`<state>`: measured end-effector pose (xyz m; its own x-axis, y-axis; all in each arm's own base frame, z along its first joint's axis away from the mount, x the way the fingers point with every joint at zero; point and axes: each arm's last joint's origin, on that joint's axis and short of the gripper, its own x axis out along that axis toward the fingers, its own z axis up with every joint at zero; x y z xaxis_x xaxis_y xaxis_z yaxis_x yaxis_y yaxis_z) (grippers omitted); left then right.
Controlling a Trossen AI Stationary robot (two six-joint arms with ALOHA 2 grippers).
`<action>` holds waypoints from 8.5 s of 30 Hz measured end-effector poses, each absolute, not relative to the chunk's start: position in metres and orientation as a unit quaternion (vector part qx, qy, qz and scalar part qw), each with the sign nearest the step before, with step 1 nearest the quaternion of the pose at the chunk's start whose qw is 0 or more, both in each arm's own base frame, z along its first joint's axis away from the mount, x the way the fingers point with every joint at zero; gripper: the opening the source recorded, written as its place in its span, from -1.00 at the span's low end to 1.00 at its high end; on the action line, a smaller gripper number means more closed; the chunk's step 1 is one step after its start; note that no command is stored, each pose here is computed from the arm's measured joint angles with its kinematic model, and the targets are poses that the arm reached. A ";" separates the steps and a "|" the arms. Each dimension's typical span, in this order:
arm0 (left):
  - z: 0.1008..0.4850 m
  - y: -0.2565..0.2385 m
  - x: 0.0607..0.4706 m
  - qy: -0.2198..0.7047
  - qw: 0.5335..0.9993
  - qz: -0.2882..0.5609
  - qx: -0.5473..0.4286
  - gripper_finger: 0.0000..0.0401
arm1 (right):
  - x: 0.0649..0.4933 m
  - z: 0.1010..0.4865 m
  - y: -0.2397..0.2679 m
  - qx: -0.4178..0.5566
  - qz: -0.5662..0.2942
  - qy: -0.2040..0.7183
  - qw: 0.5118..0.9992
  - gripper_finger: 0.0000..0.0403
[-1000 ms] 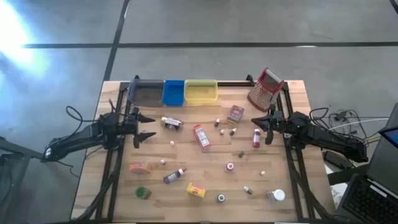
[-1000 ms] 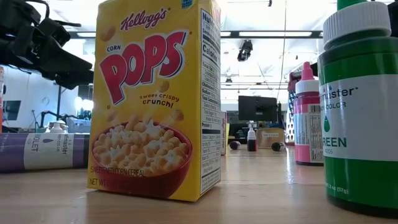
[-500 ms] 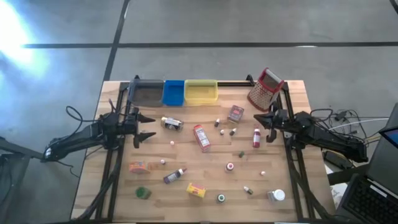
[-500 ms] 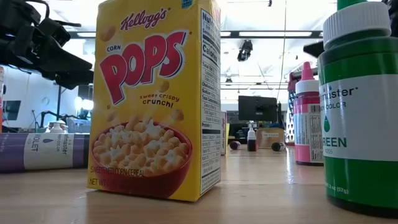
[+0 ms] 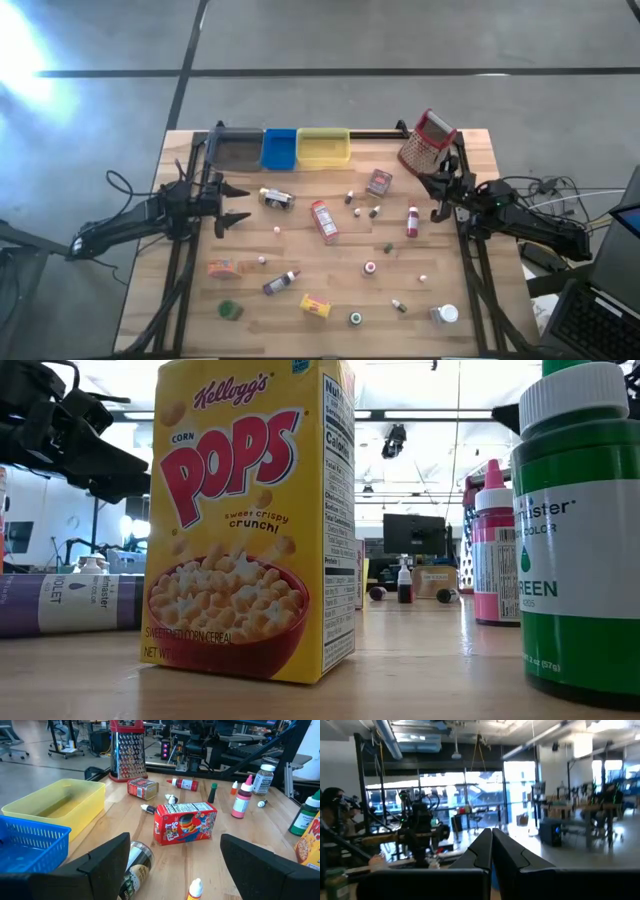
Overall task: Pick & Place Kitchen Items
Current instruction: Put the orange cereal box into the blue bin
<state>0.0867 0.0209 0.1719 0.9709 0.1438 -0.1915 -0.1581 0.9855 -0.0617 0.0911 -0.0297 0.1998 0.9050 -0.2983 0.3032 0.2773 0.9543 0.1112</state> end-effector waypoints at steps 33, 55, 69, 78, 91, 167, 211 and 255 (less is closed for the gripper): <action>0.172 0.021 0.087 0.093 0.992 0.076 -0.038 0.58 | 0.121 0.184 -0.046 0.006 -0.268 -0.069 0.961 0.02; 0.172 0.021 0.087 0.093 0.992 0.076 -0.038 0.58 | 0.141 0.178 -0.050 0.091 -0.225 -0.028 0.970 -0.03; 0.172 0.021 0.087 0.093 0.992 0.076 -0.038 0.58 | 0.184 0.211 -0.060 0.064 -0.159 0.022 0.985 -0.20; 0.172 0.021 0.087 0.093 0.992 0.076 -0.038 0.58 | 0.197 0.243 -0.062 0.074 -0.143 0.148 0.976 -0.37; 0.172 0.021 0.087 0.093 0.992 0.076 -0.038 0.58 | 0.155 0.273 -0.049 0.051 -0.144 0.175 0.973 -0.77; 0.178 0.015 0.088 0.073 0.979 -0.004 -0.192 0.58 | 0.088 0.286 -0.029 0.046 -0.149 0.046 0.987 -0.96; 0.324 -0.031 0.133 0.566 0.813 -0.017 -0.134 0.56 | 0.050 0.297 -0.016 0.029 -0.146 -0.057 0.987 -0.96; 0.273 -0.137 0.140 0.666 0.740 0.086 -0.037 0.56 | 0.050 0.297 -0.016 0.028 -0.146 -0.057 0.987 -0.96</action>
<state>0.1397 -0.1366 0.2726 0.0993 0.0774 -0.9920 -0.1769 0.9825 0.0590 0.0501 -0.0160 0.2969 0.9508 -0.2918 0.1041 0.2854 0.9557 0.0723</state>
